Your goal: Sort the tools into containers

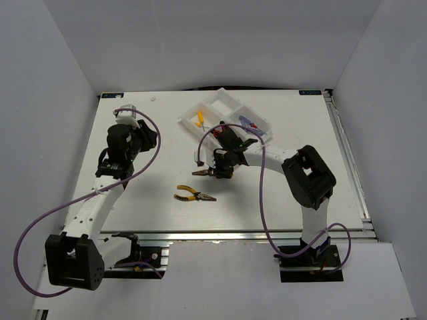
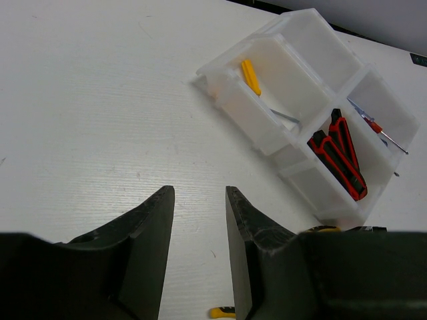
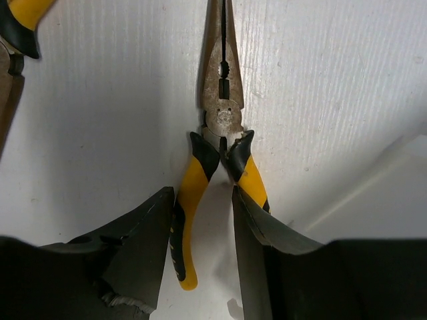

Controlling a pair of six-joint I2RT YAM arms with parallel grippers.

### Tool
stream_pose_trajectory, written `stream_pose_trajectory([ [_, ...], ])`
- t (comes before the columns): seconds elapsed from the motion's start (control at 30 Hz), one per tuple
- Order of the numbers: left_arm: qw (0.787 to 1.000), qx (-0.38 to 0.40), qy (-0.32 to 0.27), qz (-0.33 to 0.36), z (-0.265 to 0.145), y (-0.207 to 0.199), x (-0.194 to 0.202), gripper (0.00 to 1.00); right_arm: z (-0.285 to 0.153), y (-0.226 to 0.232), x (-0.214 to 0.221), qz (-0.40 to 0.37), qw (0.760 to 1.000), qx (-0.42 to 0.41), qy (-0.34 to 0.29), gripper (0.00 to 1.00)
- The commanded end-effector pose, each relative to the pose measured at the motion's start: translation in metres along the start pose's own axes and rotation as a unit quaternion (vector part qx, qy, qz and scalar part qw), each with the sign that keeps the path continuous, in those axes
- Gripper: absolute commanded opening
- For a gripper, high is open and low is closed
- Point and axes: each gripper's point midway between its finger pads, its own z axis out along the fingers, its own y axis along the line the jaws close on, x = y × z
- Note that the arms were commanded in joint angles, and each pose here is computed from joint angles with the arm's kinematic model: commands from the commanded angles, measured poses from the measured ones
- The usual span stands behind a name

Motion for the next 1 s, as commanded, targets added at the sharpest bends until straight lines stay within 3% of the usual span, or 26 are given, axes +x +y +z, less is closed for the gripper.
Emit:
stream_pose_trajectory([
  [0.0,1.0,0.011,-0.028,0.006,-0.009,-0.007,-0.023,0.48,-0.004,-0.008,-0.006,0.002,1.0,0.022,-0.001,0.47],
  [0.17,1.0,0.011,-0.029,0.006,-0.01,-0.006,-0.023,0.48,0.004,0.005,0.012,0.04,0.999,0.003,0.031,0.44],
  [0.43,0.999,0.006,-0.031,0.007,-0.01,-0.004,-0.023,0.48,0.005,0.031,0.01,0.088,0.995,-0.037,0.021,0.22],
  [0.7,0.999,0.013,-0.046,0.012,-0.015,-0.007,-0.029,0.48,-0.02,0.037,-0.047,0.149,0.984,-0.083,-0.061,0.02],
  [0.97,0.998,0.019,-0.064,0.02,-0.02,-0.009,-0.035,0.48,-0.062,0.019,-0.12,0.169,0.963,-0.117,-0.175,0.0],
])
